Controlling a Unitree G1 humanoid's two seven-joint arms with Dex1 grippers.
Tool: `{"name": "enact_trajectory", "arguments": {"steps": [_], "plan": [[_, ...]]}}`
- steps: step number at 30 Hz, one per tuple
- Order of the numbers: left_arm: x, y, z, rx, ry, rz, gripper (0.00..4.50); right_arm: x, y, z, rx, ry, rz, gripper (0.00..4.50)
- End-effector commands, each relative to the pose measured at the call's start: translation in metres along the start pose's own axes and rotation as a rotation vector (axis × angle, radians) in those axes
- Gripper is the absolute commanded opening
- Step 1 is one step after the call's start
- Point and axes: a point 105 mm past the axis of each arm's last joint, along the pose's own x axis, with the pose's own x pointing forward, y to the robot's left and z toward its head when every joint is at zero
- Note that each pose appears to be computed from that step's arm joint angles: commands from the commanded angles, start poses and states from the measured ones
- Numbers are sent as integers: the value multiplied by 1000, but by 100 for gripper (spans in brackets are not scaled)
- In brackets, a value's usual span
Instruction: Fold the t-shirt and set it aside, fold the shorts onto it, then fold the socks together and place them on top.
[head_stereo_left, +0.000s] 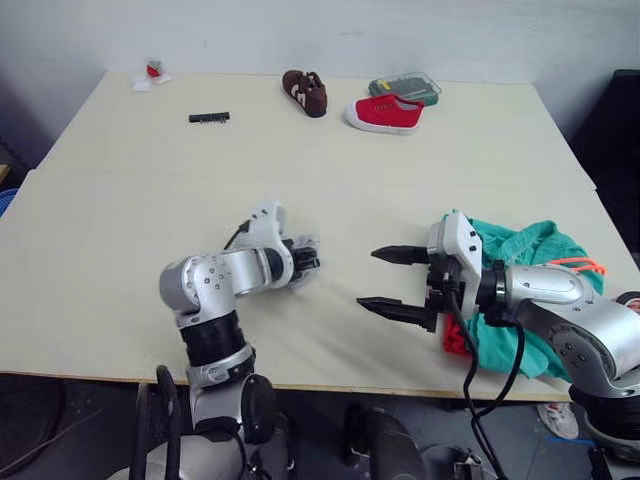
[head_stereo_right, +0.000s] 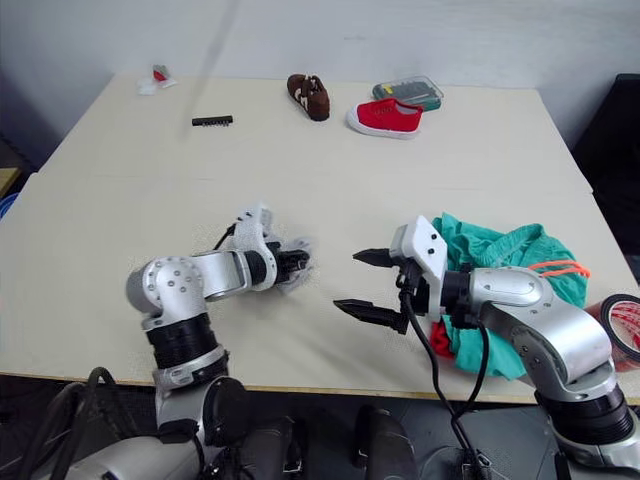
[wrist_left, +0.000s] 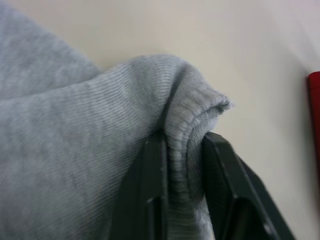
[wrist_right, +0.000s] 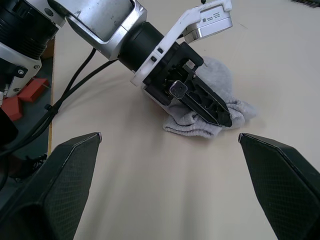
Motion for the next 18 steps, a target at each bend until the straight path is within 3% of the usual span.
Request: {"name": "enact_trajectory", "arguments": {"steps": [1, 2, 7, 10, 13, 18], "plan": [[-15, -23, 16, 77, -37, -181, 207, 0, 1, 11, -48, -33, -8, 450], [-22, -23, 19, 116, -40, -211, 234, 0, 0, 11, -49, -34, -11, 450], [-82, -17, 34, 361, -43, -352, 234, 4, -6, 11, -66, -37, -53, 450], [-109, 9, 37, 432, -1, -303, 234, 10, -10, 9, -81, -30, -74, 450], [-115, 48, 42, 530, 31, -155, 234, 17, -12, 5, -98, -20, -85, 450], [-99, 88, 68, 567, -1, -74, 234, 38, -13, -6, -171, 10, -55, 450]]}}
